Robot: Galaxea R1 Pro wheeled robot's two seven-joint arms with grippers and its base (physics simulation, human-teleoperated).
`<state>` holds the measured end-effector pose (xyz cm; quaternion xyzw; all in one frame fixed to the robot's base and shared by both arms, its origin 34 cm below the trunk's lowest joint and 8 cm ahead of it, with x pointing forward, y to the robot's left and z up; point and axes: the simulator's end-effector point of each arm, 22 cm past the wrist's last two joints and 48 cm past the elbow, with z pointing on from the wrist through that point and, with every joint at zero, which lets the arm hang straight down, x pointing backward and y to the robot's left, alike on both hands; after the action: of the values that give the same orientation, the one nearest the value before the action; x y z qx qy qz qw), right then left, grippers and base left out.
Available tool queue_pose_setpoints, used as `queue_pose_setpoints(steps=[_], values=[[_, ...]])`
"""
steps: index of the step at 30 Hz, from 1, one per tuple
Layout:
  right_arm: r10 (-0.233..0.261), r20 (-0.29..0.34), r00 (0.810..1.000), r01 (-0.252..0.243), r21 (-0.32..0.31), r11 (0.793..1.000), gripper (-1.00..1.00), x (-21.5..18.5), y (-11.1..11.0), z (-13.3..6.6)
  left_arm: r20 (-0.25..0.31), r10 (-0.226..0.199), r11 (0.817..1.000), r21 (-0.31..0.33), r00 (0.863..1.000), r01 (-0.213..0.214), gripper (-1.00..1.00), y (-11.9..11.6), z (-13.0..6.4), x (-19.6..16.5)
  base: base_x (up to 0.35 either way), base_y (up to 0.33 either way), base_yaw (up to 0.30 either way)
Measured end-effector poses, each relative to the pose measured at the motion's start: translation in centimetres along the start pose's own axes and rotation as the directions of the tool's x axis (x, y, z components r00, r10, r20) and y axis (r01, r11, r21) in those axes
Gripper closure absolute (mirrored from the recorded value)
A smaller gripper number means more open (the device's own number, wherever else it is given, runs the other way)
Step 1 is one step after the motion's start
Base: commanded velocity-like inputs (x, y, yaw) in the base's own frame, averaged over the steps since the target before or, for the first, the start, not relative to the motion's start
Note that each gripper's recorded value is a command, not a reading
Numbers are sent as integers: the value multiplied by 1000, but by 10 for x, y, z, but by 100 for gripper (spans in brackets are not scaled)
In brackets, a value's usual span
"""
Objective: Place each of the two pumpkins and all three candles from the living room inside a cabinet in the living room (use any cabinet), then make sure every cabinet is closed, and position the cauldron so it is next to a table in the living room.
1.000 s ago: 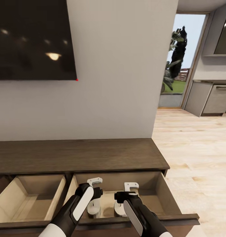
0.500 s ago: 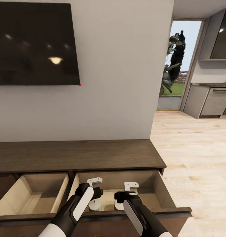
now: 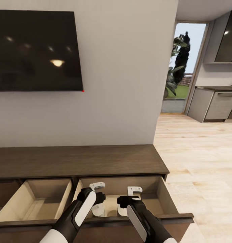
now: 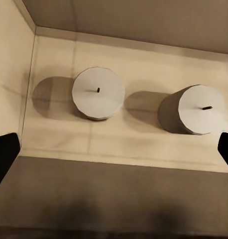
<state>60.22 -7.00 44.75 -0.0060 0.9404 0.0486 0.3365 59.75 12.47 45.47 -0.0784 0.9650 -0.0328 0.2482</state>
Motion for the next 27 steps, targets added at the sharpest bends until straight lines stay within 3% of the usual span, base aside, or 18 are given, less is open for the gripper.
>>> queue_pose_setpoints(steps=[27], values=[[1,1,1000,-1,-3,1000,-100,-48,5,-37,0,0,1000,0,1000,0,-100,-8,-45,-39,-24,2,0]])
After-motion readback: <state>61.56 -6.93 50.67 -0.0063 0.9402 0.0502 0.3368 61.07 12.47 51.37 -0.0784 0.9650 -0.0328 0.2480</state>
